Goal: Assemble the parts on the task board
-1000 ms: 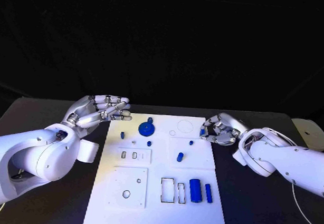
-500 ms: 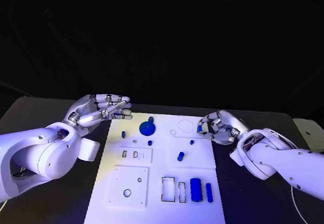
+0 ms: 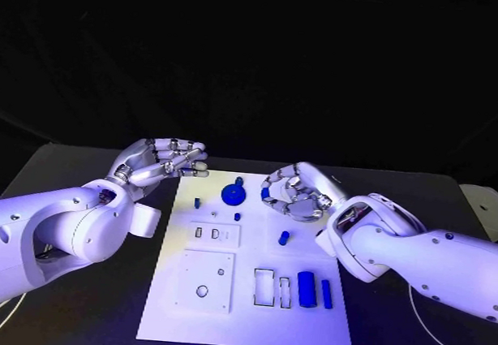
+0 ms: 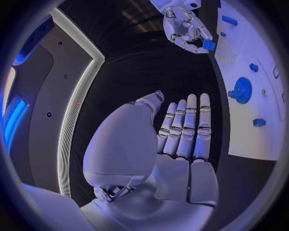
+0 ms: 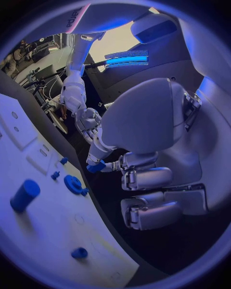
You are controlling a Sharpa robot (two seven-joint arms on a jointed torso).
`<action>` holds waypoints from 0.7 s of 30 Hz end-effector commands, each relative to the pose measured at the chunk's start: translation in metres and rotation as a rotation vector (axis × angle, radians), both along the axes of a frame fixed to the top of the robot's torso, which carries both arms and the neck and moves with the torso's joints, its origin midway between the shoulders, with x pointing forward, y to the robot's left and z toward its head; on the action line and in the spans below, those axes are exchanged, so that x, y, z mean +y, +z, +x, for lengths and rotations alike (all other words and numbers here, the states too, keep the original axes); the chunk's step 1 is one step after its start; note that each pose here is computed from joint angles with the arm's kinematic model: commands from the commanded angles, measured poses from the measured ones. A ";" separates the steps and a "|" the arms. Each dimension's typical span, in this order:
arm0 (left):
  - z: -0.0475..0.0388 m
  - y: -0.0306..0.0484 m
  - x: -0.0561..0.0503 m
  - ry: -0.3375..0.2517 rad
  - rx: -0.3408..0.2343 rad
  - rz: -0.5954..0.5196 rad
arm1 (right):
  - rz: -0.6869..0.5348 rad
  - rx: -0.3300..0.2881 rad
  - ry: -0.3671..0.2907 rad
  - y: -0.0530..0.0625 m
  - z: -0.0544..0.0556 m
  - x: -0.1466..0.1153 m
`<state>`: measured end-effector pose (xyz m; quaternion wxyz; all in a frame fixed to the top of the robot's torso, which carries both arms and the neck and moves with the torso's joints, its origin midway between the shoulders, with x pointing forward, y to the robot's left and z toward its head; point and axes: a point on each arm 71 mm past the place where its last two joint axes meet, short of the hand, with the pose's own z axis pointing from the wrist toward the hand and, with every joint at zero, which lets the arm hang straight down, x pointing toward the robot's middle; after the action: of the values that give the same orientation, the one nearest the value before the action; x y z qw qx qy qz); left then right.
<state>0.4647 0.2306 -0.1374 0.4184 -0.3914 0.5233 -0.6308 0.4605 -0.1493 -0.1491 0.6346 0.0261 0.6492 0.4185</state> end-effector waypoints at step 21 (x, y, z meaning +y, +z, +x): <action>0.0041 -0.0010 -0.007 -0.023 -0.001 -0.006 | -0.225 0.007 0.057 -0.051 -0.015 0.082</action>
<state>0.4696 0.2261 -0.1397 0.4169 -0.3919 0.5251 -0.6300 0.4459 -0.0682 -0.1983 0.6156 -0.0347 0.6885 0.3819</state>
